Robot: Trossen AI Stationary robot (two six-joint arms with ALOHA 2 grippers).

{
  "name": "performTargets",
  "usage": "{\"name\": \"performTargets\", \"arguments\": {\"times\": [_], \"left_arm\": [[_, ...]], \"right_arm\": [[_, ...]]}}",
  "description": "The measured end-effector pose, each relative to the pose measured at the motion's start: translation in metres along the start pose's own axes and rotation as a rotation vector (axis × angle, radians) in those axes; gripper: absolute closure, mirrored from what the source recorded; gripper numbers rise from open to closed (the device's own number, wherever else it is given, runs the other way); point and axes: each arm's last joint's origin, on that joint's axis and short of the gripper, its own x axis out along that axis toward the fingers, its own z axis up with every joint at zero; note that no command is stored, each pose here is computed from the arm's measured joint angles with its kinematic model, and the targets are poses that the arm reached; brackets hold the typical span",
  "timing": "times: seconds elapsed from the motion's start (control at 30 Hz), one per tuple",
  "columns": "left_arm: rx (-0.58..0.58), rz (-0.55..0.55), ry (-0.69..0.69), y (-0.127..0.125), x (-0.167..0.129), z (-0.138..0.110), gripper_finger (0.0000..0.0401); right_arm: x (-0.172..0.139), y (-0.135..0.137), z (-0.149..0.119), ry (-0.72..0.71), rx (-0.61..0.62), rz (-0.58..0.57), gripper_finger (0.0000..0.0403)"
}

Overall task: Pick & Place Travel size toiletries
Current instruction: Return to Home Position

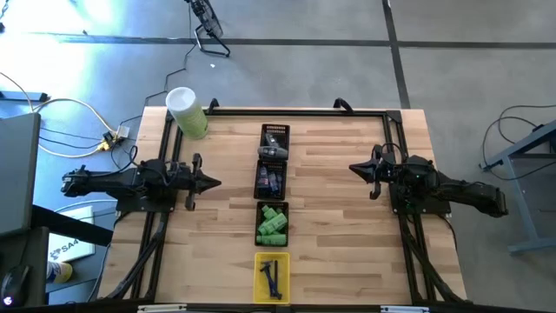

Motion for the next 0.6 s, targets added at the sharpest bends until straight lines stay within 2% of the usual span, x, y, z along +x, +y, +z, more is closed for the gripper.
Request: {"name": "performTargets", "arguments": {"times": [0.6], "left_arm": [[0.000, 0.001, -0.003, 0.0000, -0.0001, 0.0004, 0.0401]], "right_arm": [[0.0000, 0.0000, 0.0000, 0.000, 0.000, 0.000, 0.0401]]}}
